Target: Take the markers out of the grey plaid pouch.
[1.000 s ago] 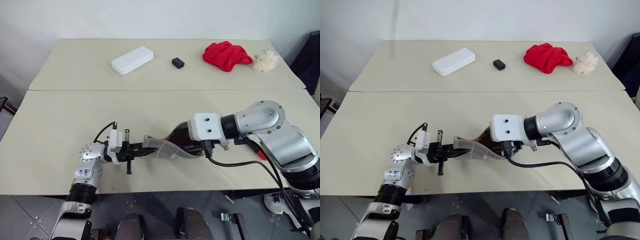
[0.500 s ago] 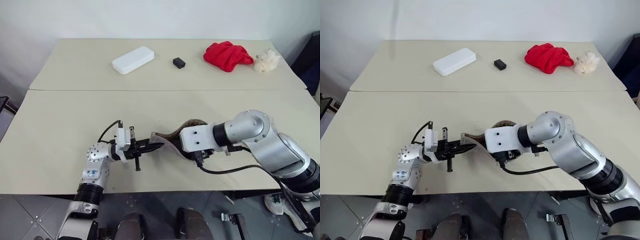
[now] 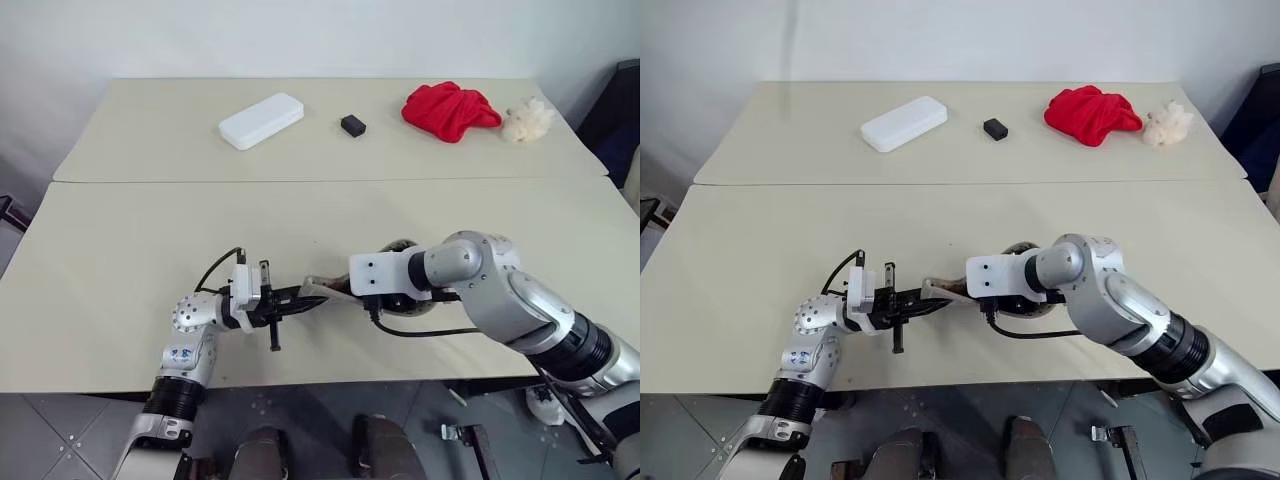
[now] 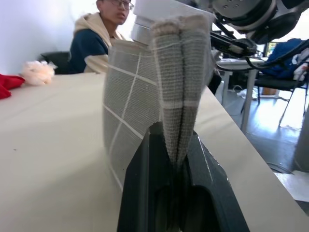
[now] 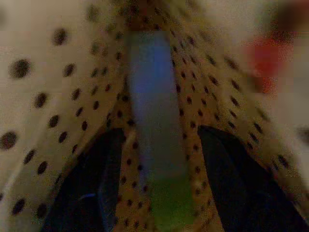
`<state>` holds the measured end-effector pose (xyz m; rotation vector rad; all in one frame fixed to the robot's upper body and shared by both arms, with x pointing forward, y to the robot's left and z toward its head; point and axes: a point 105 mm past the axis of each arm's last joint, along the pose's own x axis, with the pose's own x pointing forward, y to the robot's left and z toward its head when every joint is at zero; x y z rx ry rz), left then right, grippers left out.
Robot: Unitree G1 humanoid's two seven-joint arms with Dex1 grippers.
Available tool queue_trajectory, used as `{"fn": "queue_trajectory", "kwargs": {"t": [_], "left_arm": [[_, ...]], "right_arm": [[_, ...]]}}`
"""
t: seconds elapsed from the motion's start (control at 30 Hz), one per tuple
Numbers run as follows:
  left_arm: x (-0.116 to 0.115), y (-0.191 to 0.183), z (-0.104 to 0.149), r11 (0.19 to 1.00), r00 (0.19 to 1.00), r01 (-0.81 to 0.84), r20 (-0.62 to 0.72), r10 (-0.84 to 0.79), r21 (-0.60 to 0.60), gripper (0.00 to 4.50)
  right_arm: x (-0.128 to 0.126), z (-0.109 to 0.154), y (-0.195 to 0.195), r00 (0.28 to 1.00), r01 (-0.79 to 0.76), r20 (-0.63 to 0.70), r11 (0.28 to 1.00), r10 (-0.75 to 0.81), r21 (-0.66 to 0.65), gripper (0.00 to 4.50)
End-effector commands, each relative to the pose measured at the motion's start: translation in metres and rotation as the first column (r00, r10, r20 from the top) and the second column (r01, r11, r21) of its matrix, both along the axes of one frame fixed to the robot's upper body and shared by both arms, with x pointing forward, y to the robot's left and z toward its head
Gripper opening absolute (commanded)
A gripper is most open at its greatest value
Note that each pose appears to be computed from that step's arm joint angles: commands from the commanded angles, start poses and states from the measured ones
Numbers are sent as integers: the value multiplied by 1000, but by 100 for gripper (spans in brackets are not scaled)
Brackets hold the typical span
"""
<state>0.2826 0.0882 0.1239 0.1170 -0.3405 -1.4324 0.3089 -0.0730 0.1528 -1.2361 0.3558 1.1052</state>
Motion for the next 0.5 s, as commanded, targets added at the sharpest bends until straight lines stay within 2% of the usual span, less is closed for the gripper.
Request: {"fn": "queue_trajectory", "kwargs": {"t": [0.03,0.3,0.5], "left_arm": [[-6,4,7,1000,999,24,32,-24,4,0],[-5,4,8,999,999,33,16,-33,-2,0],[-4,6,10,999,1000,30,6,-30,-11,0]], "right_arm": [[-3,-4,0,999,19,-29,1000,-19,-17,257],[7,-31,-11,996,62,-51,993,-67,-99,257],[0,-46,-16,990,57,-123,991,-72,-118,257]]}}
